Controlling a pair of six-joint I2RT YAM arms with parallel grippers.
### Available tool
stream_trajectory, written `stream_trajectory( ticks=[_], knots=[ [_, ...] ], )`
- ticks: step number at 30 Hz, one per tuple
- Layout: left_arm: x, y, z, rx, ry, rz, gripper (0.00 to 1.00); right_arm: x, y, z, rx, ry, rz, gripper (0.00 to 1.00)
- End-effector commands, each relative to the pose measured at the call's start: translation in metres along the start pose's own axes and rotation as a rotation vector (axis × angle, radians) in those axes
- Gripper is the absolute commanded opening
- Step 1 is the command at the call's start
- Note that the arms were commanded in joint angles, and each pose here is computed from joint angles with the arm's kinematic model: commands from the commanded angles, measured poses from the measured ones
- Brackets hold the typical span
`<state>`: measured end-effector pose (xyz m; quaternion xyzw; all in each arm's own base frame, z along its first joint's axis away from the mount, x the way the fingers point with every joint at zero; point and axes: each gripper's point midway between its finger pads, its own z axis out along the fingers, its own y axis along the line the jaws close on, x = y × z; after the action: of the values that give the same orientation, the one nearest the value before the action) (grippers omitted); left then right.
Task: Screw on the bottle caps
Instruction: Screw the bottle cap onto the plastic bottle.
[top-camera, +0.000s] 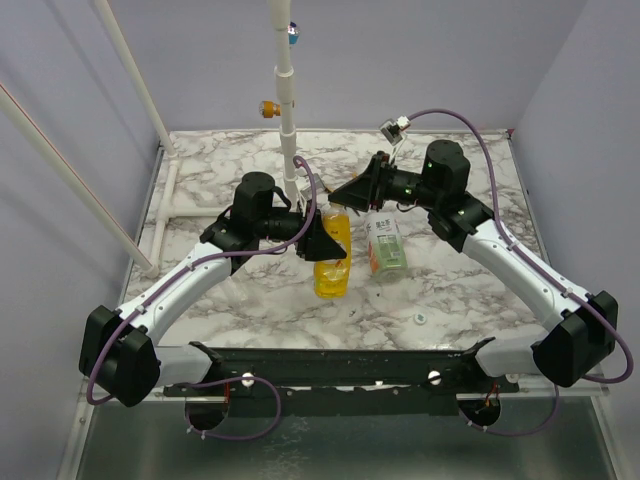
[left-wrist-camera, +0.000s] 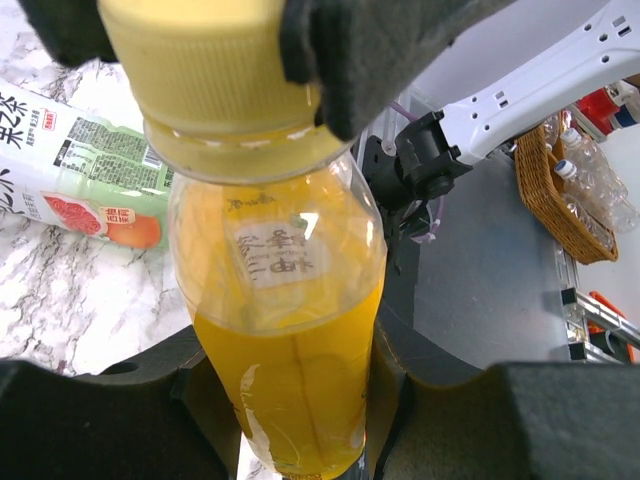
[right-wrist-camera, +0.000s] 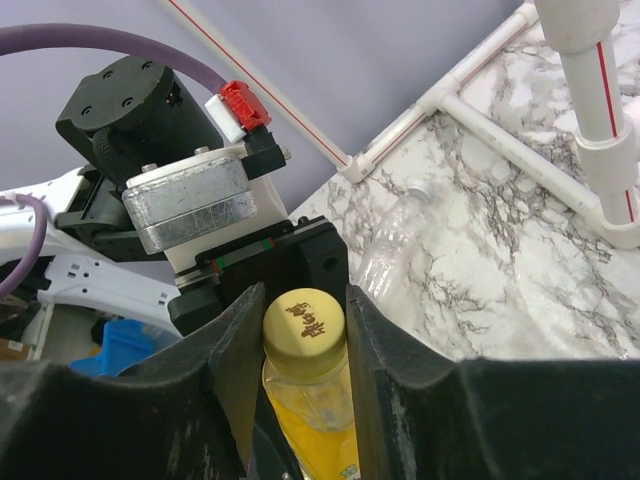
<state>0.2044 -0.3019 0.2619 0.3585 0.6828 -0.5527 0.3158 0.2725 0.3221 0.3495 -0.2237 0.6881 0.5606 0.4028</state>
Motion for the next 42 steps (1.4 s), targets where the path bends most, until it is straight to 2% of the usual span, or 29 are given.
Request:
stream_trajectory(
  ticks=[1,5,8,15,17,24,29,33,34,36,37,38,39,41,42],
  knots=[
    [-0.003,-0.008,-0.002,0.021,0.001,0.021,0.0,-0.01,0.011,-0.004,-0.018,-0.033,-0.026,0.34],
    [-0.005,-0.002,-0.001,-0.01,-0.009,0.021,0.0,-0.008,0.007,-0.005,0.008,-0.023,-0.022,0.24],
    [-0.013,0.011,-0.001,-0.092,-0.039,0.011,0.0,-0.008,0.0,-0.008,0.074,-0.035,-0.031,0.21],
    [-0.044,0.059,-0.009,-0.399,-0.161,-0.04,0.0,0.006,-0.032,-0.007,0.386,-0.025,-0.025,0.15],
    [-0.05,0.075,-0.015,-0.501,-0.195,-0.04,0.0,0.011,-0.038,-0.004,0.494,-0.02,-0.029,0.13],
    [-0.053,0.091,-0.013,-0.732,-0.218,0.037,0.0,0.022,-0.058,-0.002,0.815,-0.001,-0.047,0.09],
    [-0.059,0.102,-0.022,-0.919,-0.279,0.049,0.0,0.028,-0.065,-0.004,0.927,-0.007,-0.032,0.08],
    [-0.061,0.102,-0.024,-0.974,-0.309,0.042,0.0,0.025,-0.065,-0.006,0.937,-0.042,-0.012,0.09],
    [-0.06,0.102,-0.022,-0.97,-0.305,0.043,0.0,0.023,-0.062,-0.005,0.92,-0.053,-0.01,0.12],
    [-0.057,0.099,-0.016,-0.934,-0.283,0.049,0.0,0.019,-0.055,-0.001,0.867,-0.074,-0.018,0.27],
    [-0.055,0.098,-0.014,-0.916,-0.268,0.057,0.0,0.019,-0.049,0.0,0.827,-0.075,-0.024,0.38],
    [-0.05,0.096,-0.011,-0.892,-0.244,0.066,0.0,0.015,-0.042,0.002,0.783,-0.085,-0.041,0.55],
    [-0.046,0.093,-0.009,-0.867,-0.225,0.073,0.0,0.009,-0.036,0.001,0.757,-0.095,-0.06,0.68],
    [-0.038,0.089,-0.009,-0.812,-0.185,0.067,0.0,0.0,-0.028,-0.005,0.723,-0.104,-0.079,0.82],
    [-0.034,0.087,-0.009,-0.775,-0.167,0.062,0.0,-0.005,-0.026,-0.008,0.687,-0.098,-0.083,0.84]
  ],
)
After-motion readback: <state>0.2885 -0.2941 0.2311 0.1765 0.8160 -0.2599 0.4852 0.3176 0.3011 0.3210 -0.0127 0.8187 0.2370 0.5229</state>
